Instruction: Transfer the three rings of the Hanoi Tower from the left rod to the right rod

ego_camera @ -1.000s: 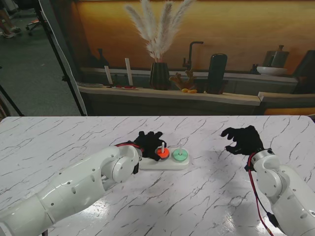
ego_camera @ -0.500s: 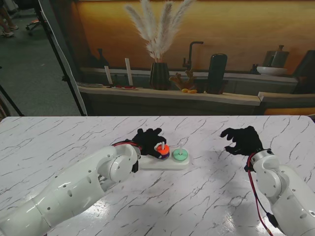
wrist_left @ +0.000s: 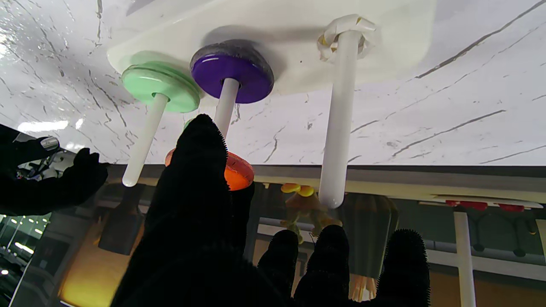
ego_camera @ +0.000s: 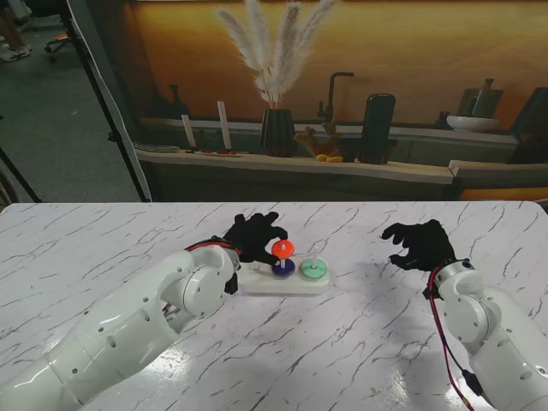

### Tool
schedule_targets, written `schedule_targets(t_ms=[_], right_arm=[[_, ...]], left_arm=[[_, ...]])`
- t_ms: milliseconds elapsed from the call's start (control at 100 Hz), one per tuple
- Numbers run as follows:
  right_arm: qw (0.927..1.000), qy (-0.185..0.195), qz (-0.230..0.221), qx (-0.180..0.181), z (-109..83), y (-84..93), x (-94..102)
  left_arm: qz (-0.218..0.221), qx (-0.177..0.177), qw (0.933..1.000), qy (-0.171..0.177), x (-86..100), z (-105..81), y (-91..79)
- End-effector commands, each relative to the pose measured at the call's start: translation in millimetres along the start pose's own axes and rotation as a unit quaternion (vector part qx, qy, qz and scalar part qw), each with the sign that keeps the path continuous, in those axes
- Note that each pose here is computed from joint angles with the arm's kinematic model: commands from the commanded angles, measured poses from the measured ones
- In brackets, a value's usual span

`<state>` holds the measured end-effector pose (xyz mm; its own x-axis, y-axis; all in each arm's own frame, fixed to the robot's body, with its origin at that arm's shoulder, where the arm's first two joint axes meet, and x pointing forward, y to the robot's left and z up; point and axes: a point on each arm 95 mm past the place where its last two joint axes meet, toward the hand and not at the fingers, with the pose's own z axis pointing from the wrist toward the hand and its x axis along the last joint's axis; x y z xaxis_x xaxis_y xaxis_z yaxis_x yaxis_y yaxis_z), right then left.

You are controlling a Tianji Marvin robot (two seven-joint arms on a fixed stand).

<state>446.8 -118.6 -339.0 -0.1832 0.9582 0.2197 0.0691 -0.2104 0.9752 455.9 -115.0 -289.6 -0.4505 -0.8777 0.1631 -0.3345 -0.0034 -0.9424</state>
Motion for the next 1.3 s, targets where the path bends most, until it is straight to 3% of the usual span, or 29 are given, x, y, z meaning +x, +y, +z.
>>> schedule_targets(t_ms=[0, 660, 1290], right_arm=[[1.0, 0.002, 0.005, 0.002, -0.6, -4.7, 3.7], [1.0, 0.004, 0.008, 0.001, 0.9, -6.2, 5.6], [0.9999, 0.006, 0.011, 0.003, 2.7, -8.4, 8.9]], left_arm=[[0.002, 0.004, 0.9999, 0.015, 4.8, -1.7, -4.1], [0.02, 0.026, 0.9994, 0.007, -7.6, -21.3, -23.5], [0.019, 0.005, 0.9996, -0.022, -25.6, -36.9, -9.5]])
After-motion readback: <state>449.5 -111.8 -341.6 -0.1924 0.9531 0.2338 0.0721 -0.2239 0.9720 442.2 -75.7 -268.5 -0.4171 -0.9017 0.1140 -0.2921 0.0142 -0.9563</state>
